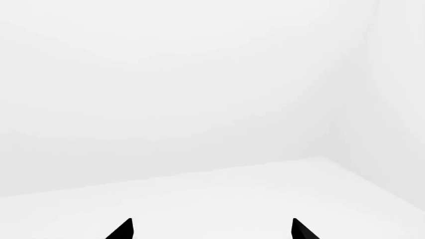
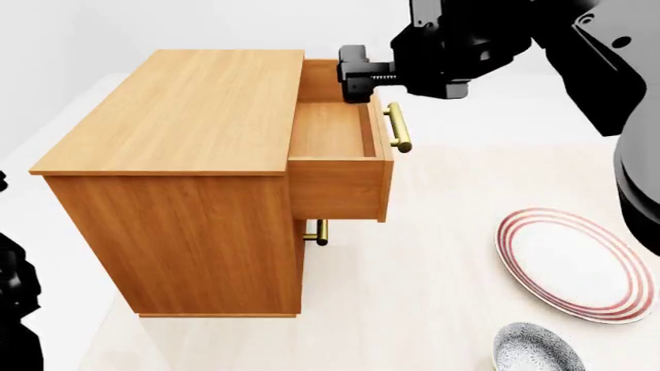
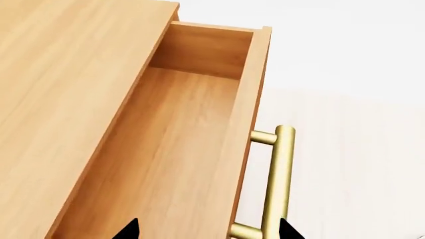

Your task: Open the top drawer of the cabinet and put the bowl in it.

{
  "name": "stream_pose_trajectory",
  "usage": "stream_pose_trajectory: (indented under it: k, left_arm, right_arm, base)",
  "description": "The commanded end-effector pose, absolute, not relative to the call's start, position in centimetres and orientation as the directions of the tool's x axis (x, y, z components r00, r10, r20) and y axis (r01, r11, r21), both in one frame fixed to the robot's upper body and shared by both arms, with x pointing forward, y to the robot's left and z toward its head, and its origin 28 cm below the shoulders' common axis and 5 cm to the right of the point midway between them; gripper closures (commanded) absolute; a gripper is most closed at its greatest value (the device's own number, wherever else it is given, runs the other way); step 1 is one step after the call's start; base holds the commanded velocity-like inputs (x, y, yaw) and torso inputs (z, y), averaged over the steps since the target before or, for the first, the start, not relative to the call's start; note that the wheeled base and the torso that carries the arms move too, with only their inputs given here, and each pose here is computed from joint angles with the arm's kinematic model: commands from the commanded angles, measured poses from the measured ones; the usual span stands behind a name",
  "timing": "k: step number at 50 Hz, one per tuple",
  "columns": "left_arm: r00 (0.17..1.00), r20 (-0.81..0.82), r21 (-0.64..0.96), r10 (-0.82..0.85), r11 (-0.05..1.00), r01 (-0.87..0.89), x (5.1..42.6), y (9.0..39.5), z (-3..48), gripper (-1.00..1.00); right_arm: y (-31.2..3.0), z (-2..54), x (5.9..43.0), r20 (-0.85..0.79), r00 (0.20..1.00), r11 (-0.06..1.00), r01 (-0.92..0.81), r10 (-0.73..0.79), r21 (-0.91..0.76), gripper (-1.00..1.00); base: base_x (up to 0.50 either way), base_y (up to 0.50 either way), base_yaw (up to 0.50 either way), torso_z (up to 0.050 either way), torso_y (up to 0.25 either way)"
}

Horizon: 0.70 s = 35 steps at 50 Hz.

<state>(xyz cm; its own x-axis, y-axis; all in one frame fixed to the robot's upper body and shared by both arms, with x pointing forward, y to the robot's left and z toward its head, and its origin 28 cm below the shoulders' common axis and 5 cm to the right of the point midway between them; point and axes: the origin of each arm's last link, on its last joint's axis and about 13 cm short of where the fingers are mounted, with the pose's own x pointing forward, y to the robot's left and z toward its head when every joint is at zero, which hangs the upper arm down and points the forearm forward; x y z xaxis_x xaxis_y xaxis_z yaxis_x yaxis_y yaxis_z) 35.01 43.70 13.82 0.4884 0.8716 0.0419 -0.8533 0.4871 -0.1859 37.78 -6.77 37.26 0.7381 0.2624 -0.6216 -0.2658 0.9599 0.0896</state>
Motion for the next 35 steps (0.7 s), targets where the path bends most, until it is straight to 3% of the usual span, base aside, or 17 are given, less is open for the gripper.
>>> stream_pose_trajectory:
  k: [1,35]
  left_arm:
    - [0.494,0.04,-0.183,0.869,0.492,-0.851,35.1,43.5,13.6,-1.0]
    - [0.498,0.034,-0.182,0.866,0.495,-0.849,35.0,43.3,13.2,-1.0]
  right_arm:
    - [-6.7,35.7,38.2,-0.652,0.715,0.961,-0.264,0.251,0.081,-1.0]
    - [-7.7,32.5,39.0,-0.696,0.691,0.972,-0.229,0.197,0.047,-1.0]
  base:
    - [0.0,0.0,0.0,0.0,0.0]
    - [0.0,0.0,0.0,0.0,0.0]
